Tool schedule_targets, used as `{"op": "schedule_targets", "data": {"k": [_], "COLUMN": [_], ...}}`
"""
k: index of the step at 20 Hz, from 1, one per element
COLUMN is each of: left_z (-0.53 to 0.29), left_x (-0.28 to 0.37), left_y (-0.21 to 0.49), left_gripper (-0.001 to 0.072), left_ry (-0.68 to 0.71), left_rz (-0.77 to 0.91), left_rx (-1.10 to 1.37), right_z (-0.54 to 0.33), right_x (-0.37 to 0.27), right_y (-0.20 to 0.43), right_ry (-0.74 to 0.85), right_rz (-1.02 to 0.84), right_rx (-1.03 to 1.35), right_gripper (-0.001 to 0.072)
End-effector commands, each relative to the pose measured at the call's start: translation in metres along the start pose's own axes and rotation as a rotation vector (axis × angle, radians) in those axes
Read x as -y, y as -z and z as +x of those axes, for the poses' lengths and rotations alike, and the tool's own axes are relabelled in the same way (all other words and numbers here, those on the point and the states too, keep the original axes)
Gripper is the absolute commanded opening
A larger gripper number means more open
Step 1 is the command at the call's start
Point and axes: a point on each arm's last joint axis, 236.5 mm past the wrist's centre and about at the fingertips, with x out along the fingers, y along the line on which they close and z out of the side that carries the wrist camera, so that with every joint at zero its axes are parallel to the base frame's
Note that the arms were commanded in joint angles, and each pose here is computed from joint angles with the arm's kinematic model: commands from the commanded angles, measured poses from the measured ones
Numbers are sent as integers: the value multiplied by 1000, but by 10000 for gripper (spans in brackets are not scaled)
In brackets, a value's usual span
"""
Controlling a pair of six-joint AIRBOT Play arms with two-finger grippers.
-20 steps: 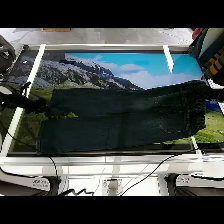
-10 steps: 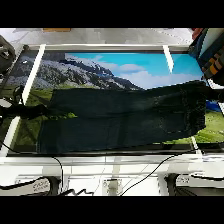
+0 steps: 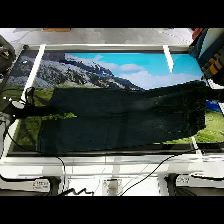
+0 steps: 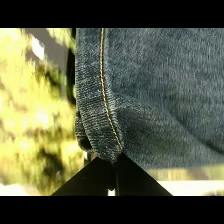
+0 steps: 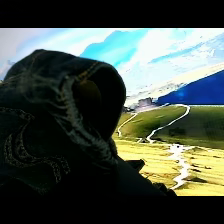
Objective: Fold the clothes and pants, and hang the long-sleeved shirts on hangers.
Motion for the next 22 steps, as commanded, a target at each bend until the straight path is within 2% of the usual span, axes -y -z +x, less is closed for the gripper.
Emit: {"op": "schedule_targets", "data": {"k": [1,6,11,15,22], "left_z": [-7,-53,-32,-22,-26], "left_x": [-4,-22,-13,-13,-22], "left_y": [-50,-114,-87,-80,-98], "left_gripper": [28,27,28,28,28], "left_ry": [-59,-104,-47,-40,-87], "left_rz": [49,68,68,65,65], "left_rx": [146,287,175,151,226], "right_z": [0,17,65,92,94], "right_x": [2,18,46,68,59], "right_y": [-5,-10,20,20,-58], "right_ry": [8,46,84,129,241], "right_rz": [1,19,101,192,100], "right_rx": [18,53,17,58,394], "right_gripper": [45,45,46,45,46]}}
